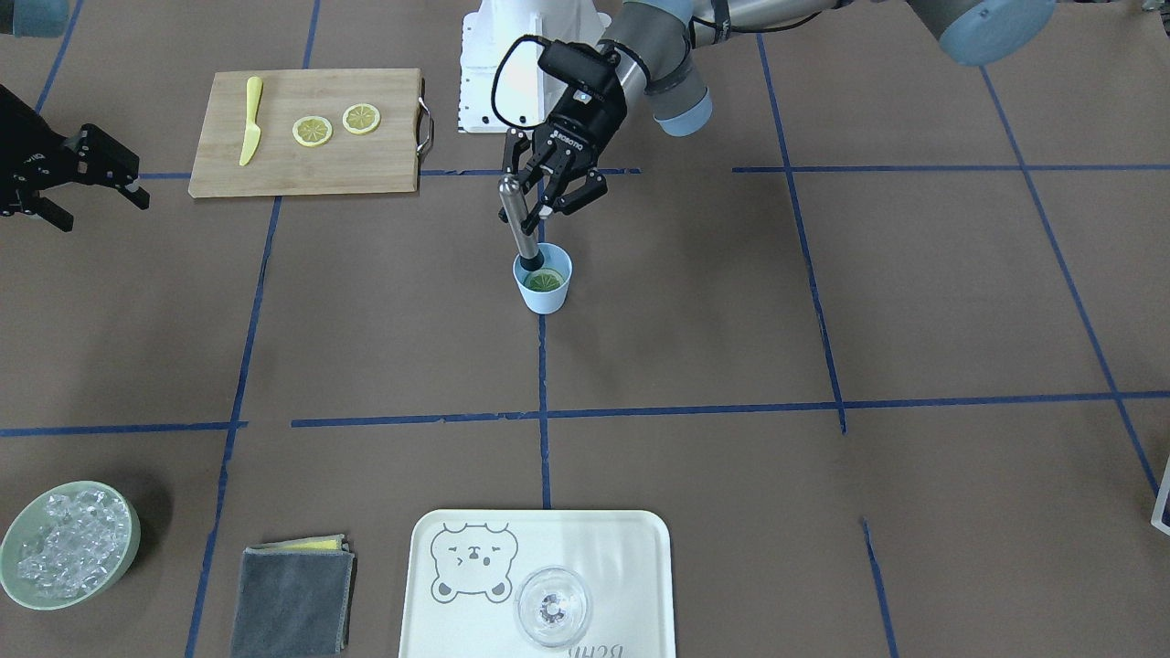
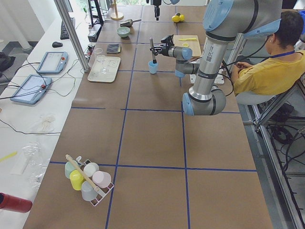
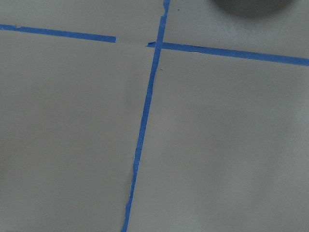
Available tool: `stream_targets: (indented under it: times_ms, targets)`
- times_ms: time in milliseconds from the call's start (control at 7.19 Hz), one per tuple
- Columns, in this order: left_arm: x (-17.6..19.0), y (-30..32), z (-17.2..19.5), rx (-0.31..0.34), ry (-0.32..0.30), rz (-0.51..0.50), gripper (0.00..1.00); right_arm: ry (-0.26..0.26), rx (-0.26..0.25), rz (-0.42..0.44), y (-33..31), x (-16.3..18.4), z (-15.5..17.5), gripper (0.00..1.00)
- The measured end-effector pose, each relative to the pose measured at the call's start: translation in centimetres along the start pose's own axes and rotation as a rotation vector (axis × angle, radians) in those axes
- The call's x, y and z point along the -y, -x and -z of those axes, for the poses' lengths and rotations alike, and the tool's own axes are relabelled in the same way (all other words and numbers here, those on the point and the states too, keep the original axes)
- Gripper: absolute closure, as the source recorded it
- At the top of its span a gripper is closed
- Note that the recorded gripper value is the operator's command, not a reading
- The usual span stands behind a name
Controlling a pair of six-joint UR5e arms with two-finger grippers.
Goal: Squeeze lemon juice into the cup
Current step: 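Press the muddler down into the cup onto the lemon with the left gripper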
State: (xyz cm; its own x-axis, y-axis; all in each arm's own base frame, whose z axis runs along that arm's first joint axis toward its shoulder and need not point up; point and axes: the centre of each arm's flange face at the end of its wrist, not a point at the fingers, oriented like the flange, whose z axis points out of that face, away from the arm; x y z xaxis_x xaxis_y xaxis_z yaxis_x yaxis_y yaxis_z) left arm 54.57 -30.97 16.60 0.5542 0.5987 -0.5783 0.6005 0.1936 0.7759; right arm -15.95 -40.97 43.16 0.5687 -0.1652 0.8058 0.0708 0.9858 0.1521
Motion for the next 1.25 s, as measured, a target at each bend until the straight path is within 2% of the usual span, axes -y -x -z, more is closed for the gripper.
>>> stream_targets:
  times_ms: [278,557,696,974,1252]
  targets:
    - [4.6,0.0,1.2,-0.014,-0.032,0.006,1.0,-0.001,0.007,-0.008,-0.3,0.0,0.3,0.0]
    - [9.9,0.5,2.1,0.001,-0.046,-0.004,1.0,0.0,0.007,-0.013,-0.5,0.0,0.4,0.0]
    - [11.7,0.6,2.3,0.022,-0.023,-0.028,1.0,0.001,0.006,-0.015,-0.6,0.0,0.3,0.0]
    - [13.1,1.0,2.4,0.076,0.066,-0.112,1.0,0.002,0.006,-0.017,-0.6,-0.1,0.3,0.0]
    - [11.4,3.0,1.9,0.118,0.169,-0.2,1.0,0.0,0.007,-0.017,-0.6,0.0,0.4,0.0]
